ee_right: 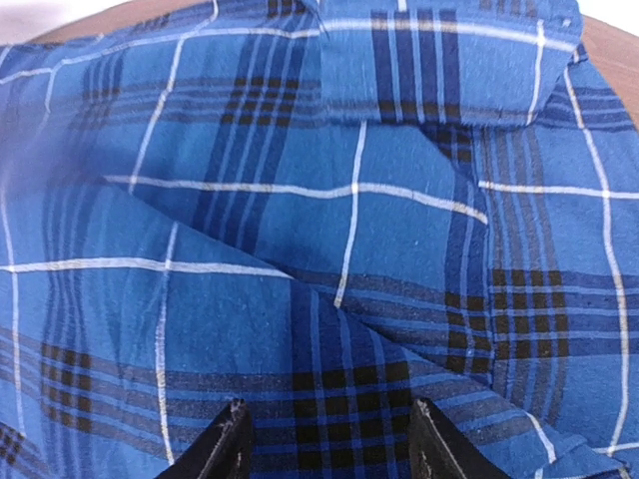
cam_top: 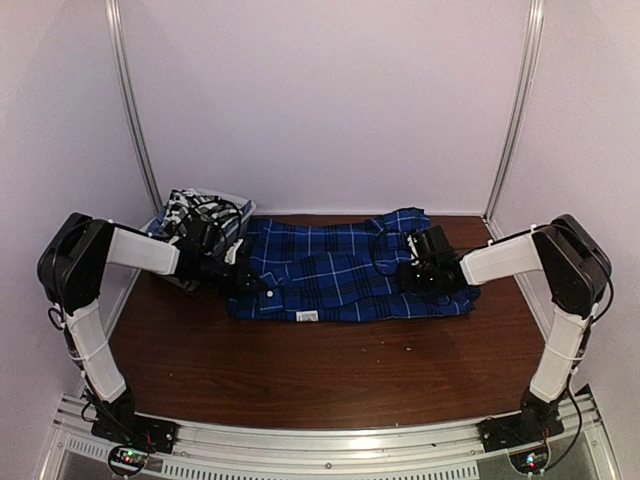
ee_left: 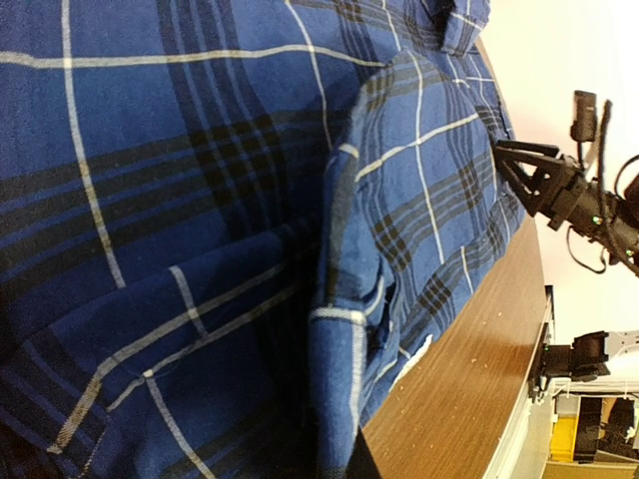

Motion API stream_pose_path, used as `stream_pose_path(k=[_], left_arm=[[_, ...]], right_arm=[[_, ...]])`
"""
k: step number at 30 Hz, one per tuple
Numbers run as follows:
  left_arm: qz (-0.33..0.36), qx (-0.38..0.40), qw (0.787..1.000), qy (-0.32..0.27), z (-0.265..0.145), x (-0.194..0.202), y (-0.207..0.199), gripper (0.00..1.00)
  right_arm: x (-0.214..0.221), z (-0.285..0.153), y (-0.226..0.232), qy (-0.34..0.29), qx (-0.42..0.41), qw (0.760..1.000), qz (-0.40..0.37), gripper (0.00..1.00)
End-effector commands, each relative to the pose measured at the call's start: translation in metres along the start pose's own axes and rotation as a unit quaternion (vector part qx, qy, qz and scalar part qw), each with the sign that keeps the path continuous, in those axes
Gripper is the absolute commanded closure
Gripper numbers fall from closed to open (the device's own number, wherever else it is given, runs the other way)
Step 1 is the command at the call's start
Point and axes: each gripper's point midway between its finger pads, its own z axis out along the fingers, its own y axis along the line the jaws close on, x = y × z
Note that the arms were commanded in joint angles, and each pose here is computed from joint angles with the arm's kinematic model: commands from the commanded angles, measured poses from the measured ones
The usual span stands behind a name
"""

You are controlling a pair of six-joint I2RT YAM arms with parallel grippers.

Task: Fold and stack the long sleeve shirts
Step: Fold the sleeve at the center of the board.

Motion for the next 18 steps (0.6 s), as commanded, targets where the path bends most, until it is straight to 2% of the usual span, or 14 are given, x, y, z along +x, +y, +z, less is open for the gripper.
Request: stream_pose_path(k=[1,6,12,18], left_arm=[[0.012,0.05,0.998,-0.019,-0.007,-0.014,-0.022,0.98],[0.012,0.04,0.999,-0.021,-0.01,-0.017,-0.023,0.98],[0.002,-0.027,1.0,-0.015,-0.007,-0.016,0.004,0.94],[0.013,-0.083,0.996,-0.022,-0.007,-0.023,0.025,0.8]], right_arm=[[0.006,0.013,-0.012,0.012,0.026,1.0,-0.012,0.46],[0.023,0.022,-0.023,0.03,0.047,0.998,-0.018,0.46],[0.031,0.023,-0.029,0.034,0.058,0.998,-0.02,0.46],[0.019,0.01,-0.027,0.021,0.053,0.998,-0.018,0.44]])
